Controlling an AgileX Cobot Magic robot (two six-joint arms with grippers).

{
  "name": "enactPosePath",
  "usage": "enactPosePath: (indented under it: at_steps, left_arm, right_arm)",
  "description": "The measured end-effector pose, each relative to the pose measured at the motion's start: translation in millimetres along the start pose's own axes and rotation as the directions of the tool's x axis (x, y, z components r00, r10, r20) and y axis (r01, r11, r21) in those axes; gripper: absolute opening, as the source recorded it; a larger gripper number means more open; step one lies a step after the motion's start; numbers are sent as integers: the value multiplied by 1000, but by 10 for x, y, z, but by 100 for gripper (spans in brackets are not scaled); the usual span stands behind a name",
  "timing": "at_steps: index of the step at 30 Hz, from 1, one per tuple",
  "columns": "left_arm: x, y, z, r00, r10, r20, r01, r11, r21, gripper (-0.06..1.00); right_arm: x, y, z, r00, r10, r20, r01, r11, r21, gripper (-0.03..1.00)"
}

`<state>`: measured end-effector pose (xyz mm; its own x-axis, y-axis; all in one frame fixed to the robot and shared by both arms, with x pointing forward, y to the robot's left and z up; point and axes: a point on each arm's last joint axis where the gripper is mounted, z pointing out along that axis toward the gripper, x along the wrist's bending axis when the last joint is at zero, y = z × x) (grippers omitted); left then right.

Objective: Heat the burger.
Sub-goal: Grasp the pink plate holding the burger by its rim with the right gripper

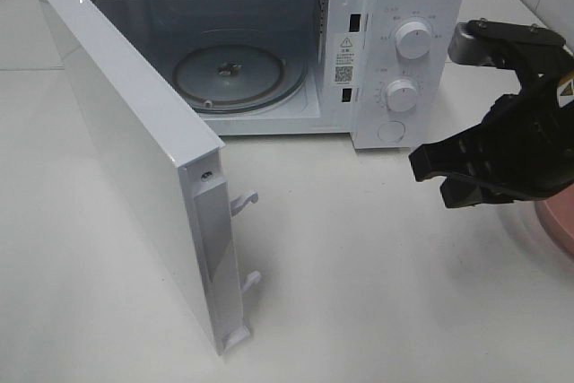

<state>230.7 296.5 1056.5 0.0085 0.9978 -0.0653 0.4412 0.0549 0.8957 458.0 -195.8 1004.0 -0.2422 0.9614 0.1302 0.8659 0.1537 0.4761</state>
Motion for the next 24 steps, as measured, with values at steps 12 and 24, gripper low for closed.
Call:
enactPosePath:
  at_steps: [12, 24]
  left_arm:
    - [0, 0, 0, 1000, 0, 0, 0, 1000, 0, 99]
    - [0, 0, 0, 1000, 0, 0, 0, 1000, 0, 99]
  right_arm:
    - [-384, 212, -252, 988, 57, 144, -69, 994, 81, 11]
    - [-917, 193, -338, 958, 155, 243, -176, 982, 69, 16]
